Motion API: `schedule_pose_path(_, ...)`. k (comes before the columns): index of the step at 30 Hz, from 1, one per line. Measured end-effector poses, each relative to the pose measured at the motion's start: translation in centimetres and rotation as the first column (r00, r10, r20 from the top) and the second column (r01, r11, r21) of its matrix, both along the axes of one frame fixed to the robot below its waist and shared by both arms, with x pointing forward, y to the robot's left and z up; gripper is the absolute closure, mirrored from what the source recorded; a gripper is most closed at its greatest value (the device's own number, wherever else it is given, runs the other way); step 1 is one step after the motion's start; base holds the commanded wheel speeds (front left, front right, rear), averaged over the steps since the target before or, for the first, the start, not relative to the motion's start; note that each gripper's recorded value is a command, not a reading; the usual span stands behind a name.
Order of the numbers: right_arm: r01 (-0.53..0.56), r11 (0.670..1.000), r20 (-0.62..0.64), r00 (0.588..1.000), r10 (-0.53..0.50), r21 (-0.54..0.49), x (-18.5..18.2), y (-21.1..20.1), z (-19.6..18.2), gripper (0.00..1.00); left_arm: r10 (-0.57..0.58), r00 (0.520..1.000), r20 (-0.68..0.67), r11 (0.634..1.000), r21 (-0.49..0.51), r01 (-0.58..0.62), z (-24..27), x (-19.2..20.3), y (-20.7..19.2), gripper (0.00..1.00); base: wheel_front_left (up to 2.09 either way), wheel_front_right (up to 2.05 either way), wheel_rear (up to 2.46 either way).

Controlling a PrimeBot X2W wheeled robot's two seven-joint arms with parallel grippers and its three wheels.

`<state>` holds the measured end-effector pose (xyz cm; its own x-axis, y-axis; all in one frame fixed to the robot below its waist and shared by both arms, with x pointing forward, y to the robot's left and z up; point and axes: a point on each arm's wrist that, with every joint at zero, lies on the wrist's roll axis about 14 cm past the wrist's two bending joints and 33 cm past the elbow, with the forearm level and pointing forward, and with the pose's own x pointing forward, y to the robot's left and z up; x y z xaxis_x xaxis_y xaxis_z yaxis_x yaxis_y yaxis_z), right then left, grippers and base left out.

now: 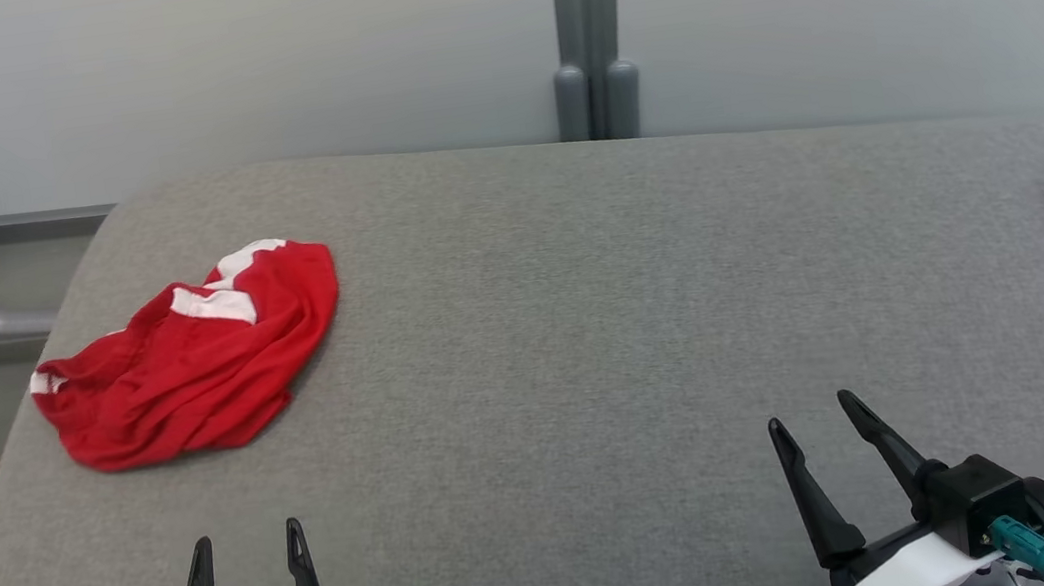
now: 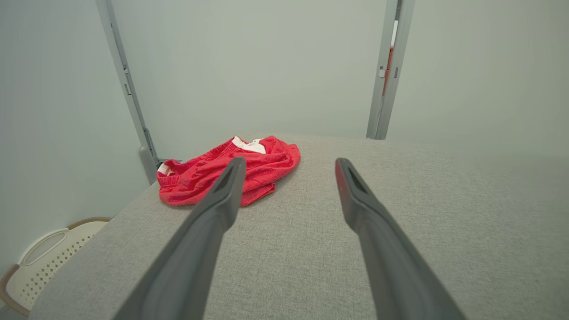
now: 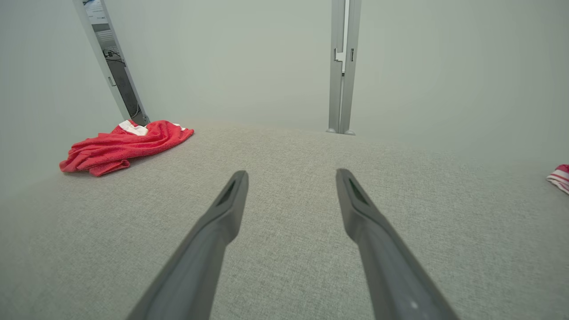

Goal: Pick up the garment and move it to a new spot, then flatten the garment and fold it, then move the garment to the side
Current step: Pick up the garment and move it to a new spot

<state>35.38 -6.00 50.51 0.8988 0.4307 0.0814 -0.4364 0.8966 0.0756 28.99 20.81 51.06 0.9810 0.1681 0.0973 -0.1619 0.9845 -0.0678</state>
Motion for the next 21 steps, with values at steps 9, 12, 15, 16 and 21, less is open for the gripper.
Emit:
schedule_pose_path(9,-0.182,0.983,-0.011,0.983,0.182,0.008,-0.4,5.9,-0.1,0.0,0.176,0.984,-0.01,0.984,-0.002,-0.176,-0.5,-4.5,4.1,0.0,0.0,0.0,0.0)
schedule_pose_path(12,-0.242,0.97,-0.015,0.97,0.242,0.004,-0.7,7.8,-0.2,0.0,0.24,0.971,-0.013,0.971,-0.004,-0.241,-0.6,-6.3,5.5,0.0,0.0,0.0,0.0)
schedule_pose_path(15,-0.314,0.949,-0.014,0.949,0.314,-0.004,-1.1,9.9,-0.2,0.0,0.32,0.948,-0.003,0.947,-0.01,-0.32,-0.3,-7.9,7.0,0.0,0.0,0.0,0.0)
schedule_pose_path(16,-0.33,0.944,-0.014,0.944,0.33,-0.005,-1.1,10.4,-0.2,0.0,0.335,0.942,-0.001,0.942,-0.013,-0.335,-0.2,-8.3,7.2,0.0,0.0,0.0,0.0)
schedule_pose_path(21,-0.396,0.918,-0.013,0.918,0.396,-0.017,-0.5,12.3,-0.4,0.0,0.406,0.914,-0.013,0.914,-0.018,-0.406,-0.2,-9.4,8.4,0.0,0.0,0.0,0.0)
